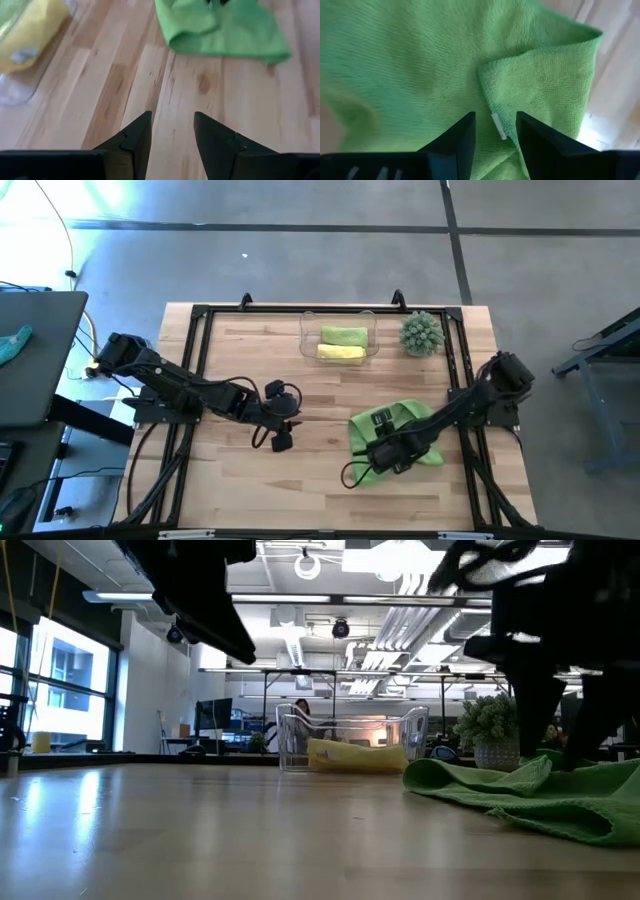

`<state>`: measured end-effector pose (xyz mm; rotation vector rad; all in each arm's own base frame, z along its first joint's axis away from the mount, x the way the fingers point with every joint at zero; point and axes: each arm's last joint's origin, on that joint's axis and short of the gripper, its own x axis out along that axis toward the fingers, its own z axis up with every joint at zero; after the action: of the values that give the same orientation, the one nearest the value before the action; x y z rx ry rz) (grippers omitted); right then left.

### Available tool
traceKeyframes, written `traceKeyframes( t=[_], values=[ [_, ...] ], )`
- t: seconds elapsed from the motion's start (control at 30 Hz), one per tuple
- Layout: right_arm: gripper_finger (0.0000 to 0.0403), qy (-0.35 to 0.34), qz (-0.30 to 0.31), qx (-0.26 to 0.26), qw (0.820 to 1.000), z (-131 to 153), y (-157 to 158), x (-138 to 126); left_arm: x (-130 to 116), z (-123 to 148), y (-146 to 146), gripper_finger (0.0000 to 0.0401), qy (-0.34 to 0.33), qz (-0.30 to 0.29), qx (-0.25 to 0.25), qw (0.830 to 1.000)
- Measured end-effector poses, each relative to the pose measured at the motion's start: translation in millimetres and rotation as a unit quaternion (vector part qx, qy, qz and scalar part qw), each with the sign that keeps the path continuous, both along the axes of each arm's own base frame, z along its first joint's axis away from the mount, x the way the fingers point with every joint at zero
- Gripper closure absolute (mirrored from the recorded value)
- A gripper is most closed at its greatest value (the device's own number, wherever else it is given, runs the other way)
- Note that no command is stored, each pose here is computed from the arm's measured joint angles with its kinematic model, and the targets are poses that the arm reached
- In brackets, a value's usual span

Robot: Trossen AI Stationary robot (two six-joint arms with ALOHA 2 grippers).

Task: Roll microfiber towels into tight, uniform cylinder then place into a basket
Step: Fold the green microfiber towel

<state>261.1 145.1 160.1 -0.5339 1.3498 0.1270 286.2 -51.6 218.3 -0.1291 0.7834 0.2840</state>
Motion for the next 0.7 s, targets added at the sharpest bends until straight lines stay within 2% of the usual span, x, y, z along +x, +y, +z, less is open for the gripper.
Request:
traceKeyframes(
  t=[0.13,0.27,0.37,0.47,0.63,0.7],
  values=[
    [0.0270,0.016,0.006,-0.038,0.999,-14.3,-1.9,3.4,1.5,-0.6,-0.2,0.0266,-0.004,0.002,0.001,1.000],
    [0.0270,0.004,0.001,-0.088,0.996,-23.7,-3.0,6.5,3.3,-0.2,-0.3,0.0266,-0.013,0.005,0.002,1.000],
    [0.0278,0.003,0.000,-0.095,0.995,-27.2,-2.9,7.4,3.3,-0.2,-0.1,0.0266,-0.013,0.004,0.009,1.000],
    [0.0306,-0.009,-0.010,-0.087,0.996,-27.2,-1.8,9.3,3.4,0.0,-0.1,0.0266,-0.011,-0.005,0.018,1.000],
    [0.0387,-0.031,-0.049,-0.059,0.997,-26.8,-2.8,13.8,5.3,1.8,-0.4,0.0266,-0.015,-0.036,0.048,0.998],
    [0.0395,-0.038,-0.071,-0.045,0.996,-26.9,-4.5,16.2,6.4,3.0,-0.7,0.0266,-0.018,-0.055,0.066,0.996]
  ],
)
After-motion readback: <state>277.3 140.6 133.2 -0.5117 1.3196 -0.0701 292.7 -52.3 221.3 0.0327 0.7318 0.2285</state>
